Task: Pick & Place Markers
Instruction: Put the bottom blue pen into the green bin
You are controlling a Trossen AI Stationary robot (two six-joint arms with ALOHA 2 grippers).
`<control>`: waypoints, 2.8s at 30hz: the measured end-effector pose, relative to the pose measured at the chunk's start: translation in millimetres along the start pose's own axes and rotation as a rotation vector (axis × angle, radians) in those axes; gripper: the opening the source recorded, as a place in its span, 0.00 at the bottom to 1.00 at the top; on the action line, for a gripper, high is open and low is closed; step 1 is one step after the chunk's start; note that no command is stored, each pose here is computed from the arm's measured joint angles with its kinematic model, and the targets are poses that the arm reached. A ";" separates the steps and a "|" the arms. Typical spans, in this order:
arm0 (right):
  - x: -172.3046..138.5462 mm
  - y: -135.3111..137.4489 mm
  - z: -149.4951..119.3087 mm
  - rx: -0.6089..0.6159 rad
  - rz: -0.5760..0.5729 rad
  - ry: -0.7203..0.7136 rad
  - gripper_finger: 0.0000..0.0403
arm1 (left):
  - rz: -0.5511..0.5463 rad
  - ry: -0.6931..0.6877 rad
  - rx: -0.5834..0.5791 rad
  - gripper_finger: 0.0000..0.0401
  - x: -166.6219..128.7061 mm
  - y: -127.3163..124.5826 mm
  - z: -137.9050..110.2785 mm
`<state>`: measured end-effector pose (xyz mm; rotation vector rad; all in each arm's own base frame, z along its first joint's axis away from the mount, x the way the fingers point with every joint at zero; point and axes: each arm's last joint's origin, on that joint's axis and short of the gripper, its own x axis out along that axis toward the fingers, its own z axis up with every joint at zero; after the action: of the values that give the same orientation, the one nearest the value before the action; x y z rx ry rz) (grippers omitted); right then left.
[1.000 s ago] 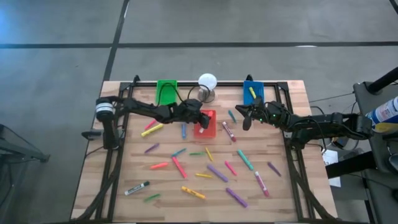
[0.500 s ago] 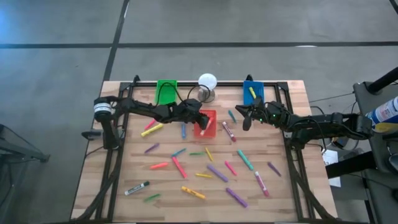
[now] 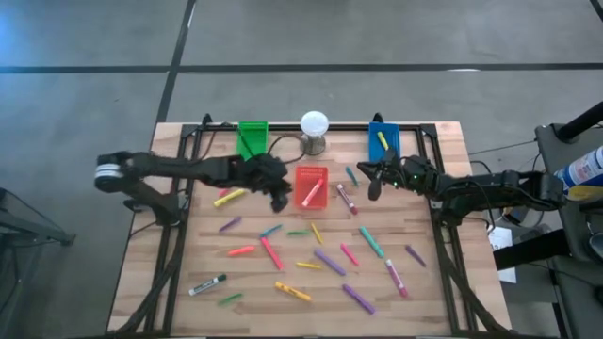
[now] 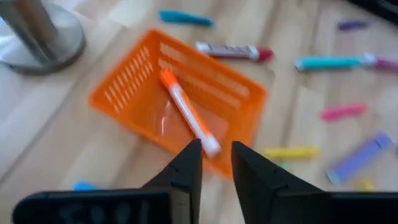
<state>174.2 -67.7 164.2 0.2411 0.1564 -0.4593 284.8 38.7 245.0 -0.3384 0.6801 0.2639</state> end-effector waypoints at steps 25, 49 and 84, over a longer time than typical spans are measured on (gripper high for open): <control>-8.2 40.0 -0.8 -0.083 0.115 -0.081 0.08 | 0.022 0.229 0.119 0.23 18.6 -44.5 -82.4; -8.2 39.8 -1.0 -0.083 0.111 -0.079 0.08 | 0.097 0.482 0.155 0.20 52.5 -45.4 -105.1; -8.2 39.6 -1.3 -0.094 0.107 -0.078 0.08 | 0.554 0.058 -0.426 0.09 -13.0 183.7 -10.2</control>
<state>184.9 -29.6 172.4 0.1381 0.0879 -0.3534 206.0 200.8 206.0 -0.5616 0.7650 0.9371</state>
